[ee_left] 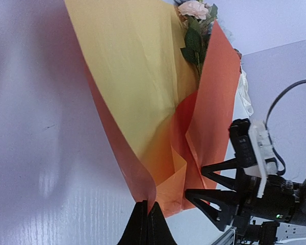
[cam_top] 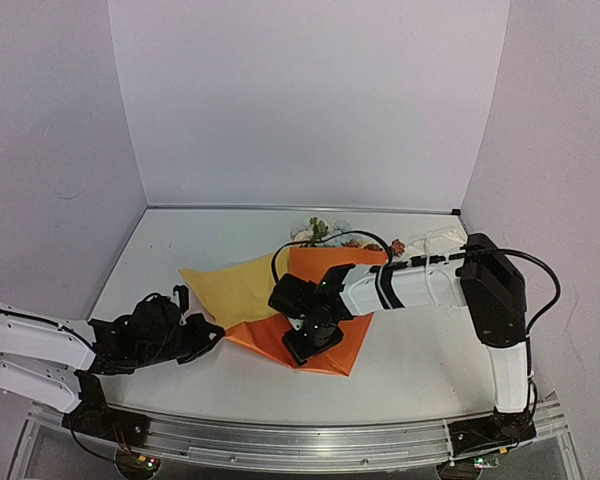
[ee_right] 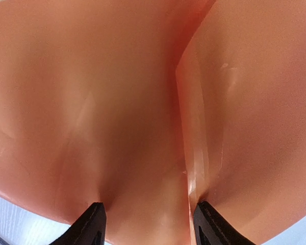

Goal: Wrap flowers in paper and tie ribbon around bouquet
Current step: Fold the 2/3-folded wrapping paper at the center of the board.

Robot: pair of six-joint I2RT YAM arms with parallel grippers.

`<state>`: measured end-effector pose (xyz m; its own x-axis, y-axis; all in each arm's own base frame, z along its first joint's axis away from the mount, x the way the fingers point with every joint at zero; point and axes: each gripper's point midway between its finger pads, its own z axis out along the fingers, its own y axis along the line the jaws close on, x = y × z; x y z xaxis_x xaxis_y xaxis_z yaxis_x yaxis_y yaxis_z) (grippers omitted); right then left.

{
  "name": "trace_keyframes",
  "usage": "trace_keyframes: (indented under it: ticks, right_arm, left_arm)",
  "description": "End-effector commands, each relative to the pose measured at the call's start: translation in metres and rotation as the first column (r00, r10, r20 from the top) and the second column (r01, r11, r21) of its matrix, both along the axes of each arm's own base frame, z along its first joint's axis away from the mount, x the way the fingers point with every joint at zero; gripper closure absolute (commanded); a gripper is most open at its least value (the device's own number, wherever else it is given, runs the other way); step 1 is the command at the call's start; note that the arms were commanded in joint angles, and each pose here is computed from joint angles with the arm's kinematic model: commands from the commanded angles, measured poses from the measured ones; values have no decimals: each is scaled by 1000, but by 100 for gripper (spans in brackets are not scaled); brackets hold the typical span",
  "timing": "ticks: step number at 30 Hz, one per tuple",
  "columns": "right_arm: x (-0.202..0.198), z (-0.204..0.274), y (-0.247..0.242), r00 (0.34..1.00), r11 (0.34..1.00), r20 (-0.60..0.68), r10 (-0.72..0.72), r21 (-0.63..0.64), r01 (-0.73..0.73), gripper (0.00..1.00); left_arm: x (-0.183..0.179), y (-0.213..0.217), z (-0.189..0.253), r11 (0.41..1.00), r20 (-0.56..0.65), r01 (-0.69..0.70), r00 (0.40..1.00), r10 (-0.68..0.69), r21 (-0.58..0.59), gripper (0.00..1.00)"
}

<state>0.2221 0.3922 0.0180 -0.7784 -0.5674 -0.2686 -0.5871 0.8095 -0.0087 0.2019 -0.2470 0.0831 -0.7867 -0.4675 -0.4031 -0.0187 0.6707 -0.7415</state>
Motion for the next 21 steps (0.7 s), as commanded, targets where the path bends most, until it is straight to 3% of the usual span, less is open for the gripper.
trace_keyframes:
  ticks: [1, 8, 21]
  right_arm:
    - [4, -6, -4, 1000, 997, 31, -3, -72, 5, 38]
    - [3, 2, 1, 1000, 999, 26, -7, -48, 9, 36]
    - [-2, 87, -4, 999, 985, 46, -28, 169, 20, 40]
  left_arm:
    - [3, -29, 42, 992, 108, 120, 987, -115, -38, 100]
    - [-1, -63, 66, 962, 185, 265, 950, -251, -56, 100]
    - [0, -66, 70, 956, 211, 293, 935, -286, -2, 100]
